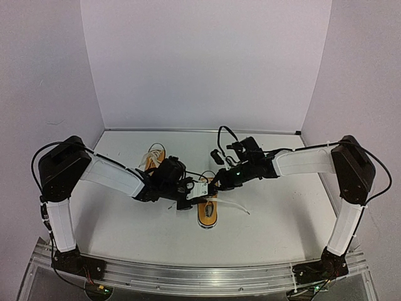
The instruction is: Tie the shoes
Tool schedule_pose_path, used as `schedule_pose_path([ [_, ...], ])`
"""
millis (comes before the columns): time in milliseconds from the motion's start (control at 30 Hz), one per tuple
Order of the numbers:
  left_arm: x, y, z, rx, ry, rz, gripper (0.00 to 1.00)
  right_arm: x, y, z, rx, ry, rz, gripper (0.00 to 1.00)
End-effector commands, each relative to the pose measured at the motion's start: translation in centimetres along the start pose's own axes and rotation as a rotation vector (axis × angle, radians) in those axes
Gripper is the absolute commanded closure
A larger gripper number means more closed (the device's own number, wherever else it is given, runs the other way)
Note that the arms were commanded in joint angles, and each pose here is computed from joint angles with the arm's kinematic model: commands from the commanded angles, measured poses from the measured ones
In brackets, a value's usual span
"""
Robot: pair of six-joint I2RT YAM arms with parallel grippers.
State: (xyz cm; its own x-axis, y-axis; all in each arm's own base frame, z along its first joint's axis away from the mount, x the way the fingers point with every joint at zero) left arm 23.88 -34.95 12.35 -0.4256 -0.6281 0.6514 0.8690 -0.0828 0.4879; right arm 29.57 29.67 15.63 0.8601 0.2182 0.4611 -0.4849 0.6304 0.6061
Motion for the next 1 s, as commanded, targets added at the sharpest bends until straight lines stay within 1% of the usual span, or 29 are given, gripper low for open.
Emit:
schedule_pose_path([
  [0, 0.9, 0.9, -0.7, 0.016, -0.036, -0.022, 0.80, 0.6, 0.4, 0.3, 0.025, -0.029, 0.016, 1.00],
  [100, 0.8, 0.9, -0.9, 0.014, -0.031, -0.021, 0.81, 0.6, 0.4, 0.4, 0.025, -0.029, 0.014, 1.00],
  [267, 1.6, 1.2, 0.2, 0.031, -0.051, -0.026, 0.92, 0.6, 0.5, 0.6, 0.026, -0.032, 0.014, 1.00],
  [467, 2.6, 1.5, 2.0, 0.043, -0.082, -0.025, 0.90, 0.7, 0.6, 0.6, 0.032, -0.036, 0.017, 1.00],
  [567, 3.0, 1.7, 2.5, 0.060, -0.090, -0.020, 0.93, 0.8, 0.6, 0.7, 0.032, -0.037, 0.016, 1.00],
  [800, 2.9, 1.9, 2.1, 0.053, -0.077, 0.007, 0.91, 0.9, 0.8, 0.8, 0.035, -0.043, 0.018, 1.00],
  [967, 2.5, 2.0, 1.4, 0.050, -0.086, 0.034, 0.96, 0.9, 1.0, 1.1, 0.037, -0.051, 0.021, 1.00],
])
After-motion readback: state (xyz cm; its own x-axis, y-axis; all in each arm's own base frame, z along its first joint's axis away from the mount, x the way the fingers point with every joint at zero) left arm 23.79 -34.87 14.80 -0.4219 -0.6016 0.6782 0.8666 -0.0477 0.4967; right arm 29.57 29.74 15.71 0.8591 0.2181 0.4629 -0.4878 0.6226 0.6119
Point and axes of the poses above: each gripper's point midway between its finger pads, its own z axis back along the fingers, its own y axis along the line the jaws close on, x = y × z, the point moved 10 cm from there along z, back along the fingers, and after that the axes turned 7 degrees about -z, right-handed, at the moved point
